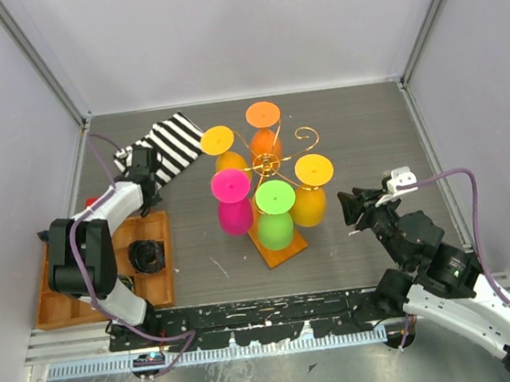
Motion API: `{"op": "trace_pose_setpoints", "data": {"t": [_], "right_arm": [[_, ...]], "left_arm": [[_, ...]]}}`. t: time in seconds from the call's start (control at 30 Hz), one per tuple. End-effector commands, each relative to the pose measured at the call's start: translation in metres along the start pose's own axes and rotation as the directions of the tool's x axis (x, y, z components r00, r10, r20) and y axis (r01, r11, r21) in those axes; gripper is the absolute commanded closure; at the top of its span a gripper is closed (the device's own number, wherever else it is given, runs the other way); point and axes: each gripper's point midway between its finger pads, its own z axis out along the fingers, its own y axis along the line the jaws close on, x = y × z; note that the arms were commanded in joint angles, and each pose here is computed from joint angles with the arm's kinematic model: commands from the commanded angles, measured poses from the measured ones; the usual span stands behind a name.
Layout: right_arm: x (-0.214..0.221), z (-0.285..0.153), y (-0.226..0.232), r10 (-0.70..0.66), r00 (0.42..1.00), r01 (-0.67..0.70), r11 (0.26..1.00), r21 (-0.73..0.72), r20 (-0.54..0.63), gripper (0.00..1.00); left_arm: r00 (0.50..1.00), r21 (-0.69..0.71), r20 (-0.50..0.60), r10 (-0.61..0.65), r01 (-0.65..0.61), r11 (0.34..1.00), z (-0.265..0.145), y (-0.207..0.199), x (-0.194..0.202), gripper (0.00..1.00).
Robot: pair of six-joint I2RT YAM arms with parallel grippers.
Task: Place the wine glass upside down on the wine glass rack
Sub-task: Pick up the wine glass at the center of the board.
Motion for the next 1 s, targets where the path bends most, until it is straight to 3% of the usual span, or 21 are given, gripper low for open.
{"op": "trace_pose_setpoints", "data": {"t": [0.0,0.5,0.7,0.87,0.97], "right_arm": [[-0.021,0.0,0.0,0.027,0.998,-0.028,1.0,0.012,0.056,0.54],[-0.036,-0.008,-0.008,0.078,0.992,-0.083,0.996,0.046,0.101,0.54],[-0.049,-0.015,-0.01,0.114,0.989,-0.119,0.991,0.058,0.09,0.55],[-0.056,-0.019,-0.003,0.115,0.992,-0.117,0.993,0.033,0.056,0.55],[-0.067,-0.023,0.006,0.122,0.991,-0.121,0.992,-0.023,0.059,0.55]], "left_arm": [[0.995,0.0,0.09,-0.037,0.037,0.999,-0.024,0.008,-0.032,1.0],[0.946,0.057,0.323,0.031,-0.052,0.997,-0.149,0.002,-0.093,1.0],[0.907,0.11,0.421,0.016,-0.069,0.992,-0.214,0.027,-0.112,1.0],[0.891,0.189,0.442,0.104,-0.206,0.96,-0.254,0.023,-0.11,1.0],[0.845,0.165,0.504,0.179,-0.297,0.94,-0.283,0.018,-0.114,1.0]]}}
